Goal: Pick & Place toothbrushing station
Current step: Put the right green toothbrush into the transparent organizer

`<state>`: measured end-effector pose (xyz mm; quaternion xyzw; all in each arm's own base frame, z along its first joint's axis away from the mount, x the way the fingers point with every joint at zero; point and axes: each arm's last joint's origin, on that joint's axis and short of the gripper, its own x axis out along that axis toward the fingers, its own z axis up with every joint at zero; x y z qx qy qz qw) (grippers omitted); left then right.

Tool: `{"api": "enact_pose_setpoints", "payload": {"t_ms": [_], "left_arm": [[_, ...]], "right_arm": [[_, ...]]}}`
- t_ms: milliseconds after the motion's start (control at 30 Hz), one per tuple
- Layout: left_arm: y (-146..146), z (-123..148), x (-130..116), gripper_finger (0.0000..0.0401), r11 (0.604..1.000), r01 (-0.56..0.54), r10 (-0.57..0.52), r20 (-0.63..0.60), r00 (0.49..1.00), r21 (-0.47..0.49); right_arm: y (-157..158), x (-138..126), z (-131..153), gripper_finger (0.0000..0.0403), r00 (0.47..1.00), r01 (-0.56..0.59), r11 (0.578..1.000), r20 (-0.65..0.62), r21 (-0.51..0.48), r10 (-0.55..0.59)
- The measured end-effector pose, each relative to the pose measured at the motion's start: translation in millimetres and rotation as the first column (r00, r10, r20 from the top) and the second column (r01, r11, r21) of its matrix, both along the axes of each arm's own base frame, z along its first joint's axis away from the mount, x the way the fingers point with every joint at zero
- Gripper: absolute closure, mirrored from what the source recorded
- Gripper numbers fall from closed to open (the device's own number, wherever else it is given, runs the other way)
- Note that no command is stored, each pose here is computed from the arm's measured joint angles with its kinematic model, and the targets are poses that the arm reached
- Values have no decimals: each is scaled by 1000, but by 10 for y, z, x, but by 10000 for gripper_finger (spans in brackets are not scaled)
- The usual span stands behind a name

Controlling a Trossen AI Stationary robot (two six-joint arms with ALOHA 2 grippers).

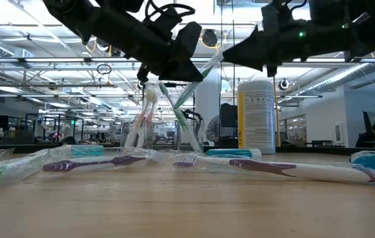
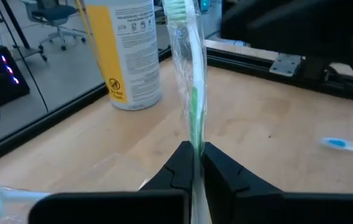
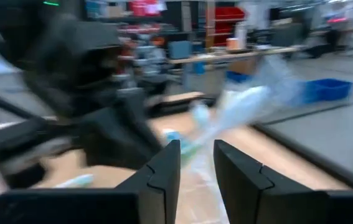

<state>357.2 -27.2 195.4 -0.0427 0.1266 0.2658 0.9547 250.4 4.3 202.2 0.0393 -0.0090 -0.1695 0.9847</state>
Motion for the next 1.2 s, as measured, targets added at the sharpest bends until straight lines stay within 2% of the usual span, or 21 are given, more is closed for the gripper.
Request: {"api": "enact_pose_setpoints", "payload": {"t_ms": [100, 200, 300, 467, 567, 800, 967, 1100, 1200], "left_arm": [[-14, 33, 10, 394, 1000, 6, -6, 33, 999, 2], [-46, 73, 18, 392, 1000, 19, -20, 68, 998, 15], [-71, 94, 21, 386, 999, 27, -29, 82, 996, 28], [-79, 107, 19, 395, 999, 11, -15, 91, 996, 40], [-80, 134, 25, 388, 999, 11, -15, 120, 993, 38], [-90, 159, 28, 395, 998, 13, -21, 133, 991, 60], [-91, 185, 31, 384, 998, 12, -22, 157, 987, 63], [-103, 191, 31, 394, 997, 14, -25, 157, 987, 72], [-103, 184, 30, 392, 997, 15, -26, 148, 989, 75]], "right_arm": [[9, 8, 10, 319, 996, -88, 994, 32, 60, 86], [-5, 8, 14, 321, 996, -83, 990, 54, 111, 77], [-14, 9, 14, 315, 995, -84, 989, 58, 121, 77], [-15, 25, -15, 289, 996, -82, 988, 55, 132, 75], [-16, 48, -26, 268, 994, -85, 983, 88, 164, 71], [-20, 115, -39, 227, 978, -99, 983, 200, 153, 68], [-86, 204, -113, 210, 983, -71, 984, 179, 161, 42], [-152, 286, -93, 206, 982, -53, 984, 190, 172, 20], [-174, 309, -55, 210, 980, -59, 988, 197, 142, 30]]}}
